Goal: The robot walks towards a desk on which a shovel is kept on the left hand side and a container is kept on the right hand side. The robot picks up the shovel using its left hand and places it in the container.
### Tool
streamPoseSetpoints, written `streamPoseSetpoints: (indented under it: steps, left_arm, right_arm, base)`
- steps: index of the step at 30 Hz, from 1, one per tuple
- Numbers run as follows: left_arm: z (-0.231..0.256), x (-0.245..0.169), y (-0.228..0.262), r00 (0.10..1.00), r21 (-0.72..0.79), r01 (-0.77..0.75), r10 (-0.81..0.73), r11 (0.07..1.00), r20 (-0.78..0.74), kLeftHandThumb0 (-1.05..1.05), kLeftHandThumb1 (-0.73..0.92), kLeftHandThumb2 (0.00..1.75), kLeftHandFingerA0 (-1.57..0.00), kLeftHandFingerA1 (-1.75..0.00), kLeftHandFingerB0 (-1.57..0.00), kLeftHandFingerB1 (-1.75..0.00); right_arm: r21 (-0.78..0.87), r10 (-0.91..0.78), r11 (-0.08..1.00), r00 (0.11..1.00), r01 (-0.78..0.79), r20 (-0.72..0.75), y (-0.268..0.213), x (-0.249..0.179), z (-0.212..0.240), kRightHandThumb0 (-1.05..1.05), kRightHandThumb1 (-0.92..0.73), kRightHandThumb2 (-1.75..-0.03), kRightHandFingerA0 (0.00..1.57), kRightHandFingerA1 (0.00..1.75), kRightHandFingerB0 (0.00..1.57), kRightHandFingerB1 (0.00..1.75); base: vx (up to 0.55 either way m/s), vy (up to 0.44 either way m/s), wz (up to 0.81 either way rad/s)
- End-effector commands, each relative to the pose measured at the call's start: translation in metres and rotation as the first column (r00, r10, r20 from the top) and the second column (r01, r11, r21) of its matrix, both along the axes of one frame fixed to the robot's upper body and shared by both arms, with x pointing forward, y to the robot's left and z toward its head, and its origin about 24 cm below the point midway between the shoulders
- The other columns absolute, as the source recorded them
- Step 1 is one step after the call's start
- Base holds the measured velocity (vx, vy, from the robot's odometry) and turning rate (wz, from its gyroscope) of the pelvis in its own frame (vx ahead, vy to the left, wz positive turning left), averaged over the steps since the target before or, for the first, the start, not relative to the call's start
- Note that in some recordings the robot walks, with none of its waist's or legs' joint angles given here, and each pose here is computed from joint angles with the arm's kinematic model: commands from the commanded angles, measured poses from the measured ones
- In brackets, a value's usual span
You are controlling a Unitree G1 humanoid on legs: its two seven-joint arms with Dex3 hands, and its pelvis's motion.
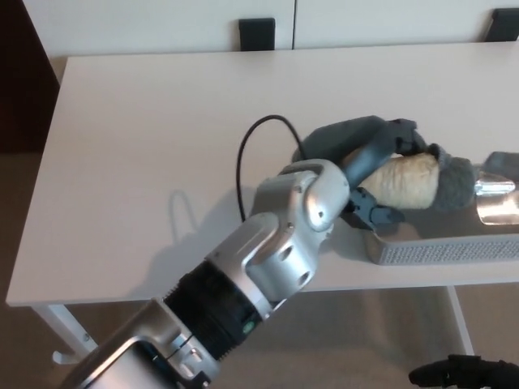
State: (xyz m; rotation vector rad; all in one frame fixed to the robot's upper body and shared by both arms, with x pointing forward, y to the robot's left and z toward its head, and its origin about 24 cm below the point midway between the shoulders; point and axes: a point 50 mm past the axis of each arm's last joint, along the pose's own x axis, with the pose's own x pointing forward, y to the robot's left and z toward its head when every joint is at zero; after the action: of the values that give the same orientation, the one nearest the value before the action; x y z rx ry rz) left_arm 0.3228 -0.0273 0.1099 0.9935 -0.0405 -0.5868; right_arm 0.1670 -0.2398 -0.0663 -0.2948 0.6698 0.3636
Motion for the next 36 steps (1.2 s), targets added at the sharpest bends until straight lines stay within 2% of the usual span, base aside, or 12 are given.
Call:
streamPoseSetpoints:
  steps: [1, 7, 9, 13, 19, 23, 25, 27, 30, 31, 35, 36]
  left_arm:
    - [0.007, 0.001, -0.011, 1.000, 0.031, 0.005, -0.005, 1.000, 0.001, -0.22, 0.70, 0.62, -0.77, -1.36, -0.58, -0.50]
    - [0.002, 0.000, -0.017, 1.000, 0.041, -0.004, 0.004, 0.999, 0.000, -0.23, 0.68, 0.61, -0.76, -1.60, -0.67, -0.73]
    - [0.000, 0.000, -0.017, 1.000, 0.057, -0.002, 0.002, 0.998, -0.007, -0.24, 0.71, 0.62, -0.78, -1.35, -0.48, -0.48]
    - [0.000, 0.000, -0.013, 1.000, 0.061, -0.008, 0.008, 0.998, 0.001, -0.20, 0.71, 0.65, -0.75, -1.58, -0.64, -0.91]
    - [0.001, 0.004, -0.003, 1.000, 0.062, -0.017, 0.017, 0.998, 0.003, -0.17, 0.73, 0.62, -0.69, -0.96, -0.60, -0.53]
    - [0.000, 0.005, 0.006, 1.000, 0.057, -0.015, 0.015, 0.998, 0.015, -0.17, 0.72, 0.63, -0.69, -1.42, -0.64, -0.65]
    - [0.002, 0.006, 0.010, 0.999, 0.065, -0.023, 0.022, 0.998, 0.026, -0.24, 0.78, 0.63, -0.72, -1.24, -0.60, -0.56]
    - [0.004, 0.006, 0.013, 0.998, 0.045, -0.049, 0.047, 0.998, 0.051, -0.19, 0.72, 0.64, -0.69, -1.50, -0.62, -0.93]
    - [0.005, 0.006, 0.016, 0.997, 0.031, -0.056, 0.054, 0.998, 0.056, -0.20, 0.74, 0.61, -0.69, -1.60, -0.63, -1.01]
    - [0.007, 0.008, 0.018, 0.997, 0.022, -0.066, 0.065, 0.998, 0.044, -0.27, 0.79, 0.67, -0.70, -1.52, -0.59, -0.62]
    - [0.010, 0.011, 0.022, 0.996, 0.005, -0.080, 0.080, 0.997, 0.042, -0.30, 0.81, 0.66, -0.76, -1.38, -0.57, -0.54]
    - [0.010, 0.012, 0.022, 0.996, 0.010, -0.080, 0.079, 0.997, 0.039, -0.29, 0.84, 0.64, -0.72, -1.05, -0.57, -0.50]
  right_arm:
    - [-0.015, 0.001, 1.000, 1.000, -0.001, -0.007, -0.006, 0.000, 0.003, -0.23, -0.57, -0.56, 0.73, 0.59, 0.61, 0.53]
    - [-0.013, -0.001, 1.000, 1.000, 0.001, 0.003, -0.006, 0.003, 0.007, -0.19, -0.58, -0.56, 0.73, 0.59, 0.61, 0.53]
    - [-0.028, 0.016, 0.999, 1.000, -0.015, 0.010, -0.006, 0.003, 0.008, -0.21, -0.58, -0.56, 0.74, 0.59, 0.61, 0.53]
    - [-0.030, 0.018, 0.999, 1.000, -0.018, 0.007, -0.008, 0.003, 0.008, -0.25, -0.58, -0.55, 0.73, 0.58, 0.61, 0.51]
    - [-0.037, 0.034, 0.999, 0.999, -0.033, 0.011, -0.009, 0.003, 0.009, -0.27, -0.59, -0.56, 0.74, 0.58, 0.60, 0.51]
    - [-0.027, 0.015, 1.000, 1.000, -0.015, -0.001, -0.009, 0.000, 0.006, -0.25, -0.58, -0.55, 0.75, 0.58, 0.62, 0.51]
    - [-0.027, 0.016, 1.000, 1.000, -0.017, -0.008, -0.008, -0.001, 0.006, -0.22, -0.58, -0.56, 0.72, 0.58, 0.60, 0.52]
    - [-0.012, 0.005, 1.000, 1.000, -0.005, -0.010, -0.008, -0.002, 0.005, -0.21, -0.57, -0.56, 0.73, 0.59, 0.61, 0.53]
    - [-0.017, 0.004, 1.000, 1.000, -0.004, -0.012, -0.008, -0.003, 0.003, -0.22, -0.58, -0.56, 0.73, 0.59, 0.62, 0.52]
    - [-0.019, 0.005, 1.000, 1.000, -0.005, -0.016, -0.008, -0.003, 0.003, -0.23, -0.58, -0.55, 0.73, 0.58, 0.61, 0.52]
    - [-0.024, 0.008, 1.000, 1.000, -0.009, -0.015, -0.008, -0.003, 0.003, -0.22, -0.58, -0.55, 0.74, 0.59, 0.62, 0.52]
    - [-0.024, 0.007, 1.000, 1.000, -0.008, -0.018, -0.008, -0.005, 0.002, -0.23, -0.59, -0.55, 0.74, 0.58, 0.62, 0.52]
  base:
    - [0.00, 0.000, 0.00]
    - [0.00, 0.000, 0.00]
    - [0.00, 0.000, 0.00]
    - [0.00, 0.000, 0.00]
    - [0.00, 0.000, 0.00]
    - [0.00, 0.000, 0.00]
    - [0.00, 0.000, 0.00]
    - [0.00, 0.000, 0.00]
    - [0.00, 0.000, 0.00]
    - [0.00, 0.000, 0.00]
    - [0.00, 0.000, 0.00]
    - [0.00, 0.000, 0.00]
